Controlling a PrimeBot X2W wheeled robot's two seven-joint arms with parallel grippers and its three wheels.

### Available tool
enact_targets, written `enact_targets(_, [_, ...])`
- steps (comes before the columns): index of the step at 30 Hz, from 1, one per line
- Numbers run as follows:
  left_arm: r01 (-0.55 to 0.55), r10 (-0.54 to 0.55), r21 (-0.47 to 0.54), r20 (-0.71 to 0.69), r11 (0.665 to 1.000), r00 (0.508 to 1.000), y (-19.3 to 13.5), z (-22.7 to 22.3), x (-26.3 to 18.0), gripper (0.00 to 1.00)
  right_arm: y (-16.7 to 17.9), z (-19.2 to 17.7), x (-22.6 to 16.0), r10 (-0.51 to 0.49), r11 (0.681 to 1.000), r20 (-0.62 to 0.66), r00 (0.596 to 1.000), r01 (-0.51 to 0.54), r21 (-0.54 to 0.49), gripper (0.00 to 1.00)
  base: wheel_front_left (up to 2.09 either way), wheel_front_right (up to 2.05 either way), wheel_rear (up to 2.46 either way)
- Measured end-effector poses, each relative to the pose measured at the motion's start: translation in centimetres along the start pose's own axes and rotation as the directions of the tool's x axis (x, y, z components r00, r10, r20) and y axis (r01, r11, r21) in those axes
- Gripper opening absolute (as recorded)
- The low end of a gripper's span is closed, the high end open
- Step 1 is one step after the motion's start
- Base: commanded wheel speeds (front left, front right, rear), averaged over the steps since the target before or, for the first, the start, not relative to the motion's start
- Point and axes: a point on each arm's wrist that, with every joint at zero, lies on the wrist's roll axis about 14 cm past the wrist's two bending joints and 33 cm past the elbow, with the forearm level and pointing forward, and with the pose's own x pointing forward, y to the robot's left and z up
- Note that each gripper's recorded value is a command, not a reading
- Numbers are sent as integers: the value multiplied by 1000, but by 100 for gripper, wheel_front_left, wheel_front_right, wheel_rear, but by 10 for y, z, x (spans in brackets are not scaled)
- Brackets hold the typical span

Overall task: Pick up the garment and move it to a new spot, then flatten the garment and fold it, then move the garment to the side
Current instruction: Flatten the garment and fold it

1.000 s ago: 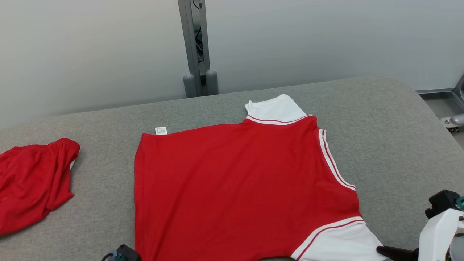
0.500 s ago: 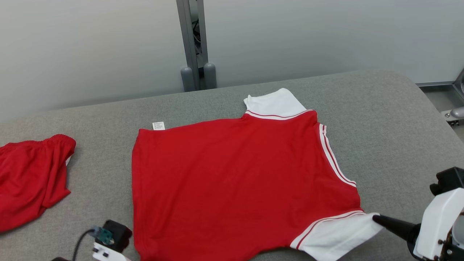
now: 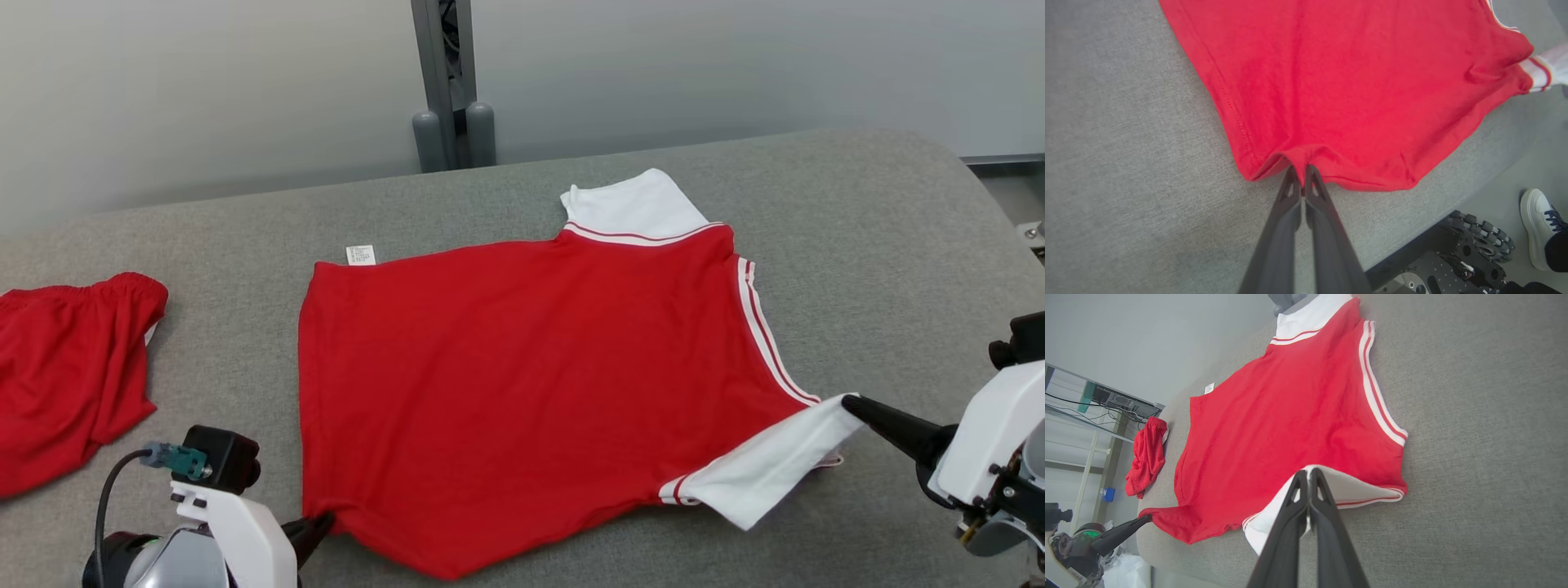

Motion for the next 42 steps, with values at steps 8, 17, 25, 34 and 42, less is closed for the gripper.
enact_targets(8, [-18, 22, -112, 33, 994, 999, 10, 7, 14, 0, -8, 13, 23, -13, 1000, 21, 1000, 13, 26, 0, 0, 0, 0])
enact_targets(17, [-61, 77, -196, 74, 979, 994, 27, 15, 31, 0, -21, 20, 48, -48, 999, 27, 998, 47, 22, 0, 0, 0, 0])
enact_targets(25, [-85, 107, -199, 103, 976, 989, 36, 23, 44, 0, -24, 28, 68, -46, 999, 53, 998, 45, 20, 0, 0, 0, 0])
enact_targets(34, [-89, 113, -193, 113, 977, 987, 41, 30, 62, 0, -27, 40, 88, -43, 999, 97, 994, 43, 6, 0, 0, 0, 0])
enact_targets(42, [-100, 124, -190, 121, 977, 985, 45, 33, 72, 0, -30, 41, 103, -40, 999, 113, 993, 39, 13, 0, 0, 0, 0])
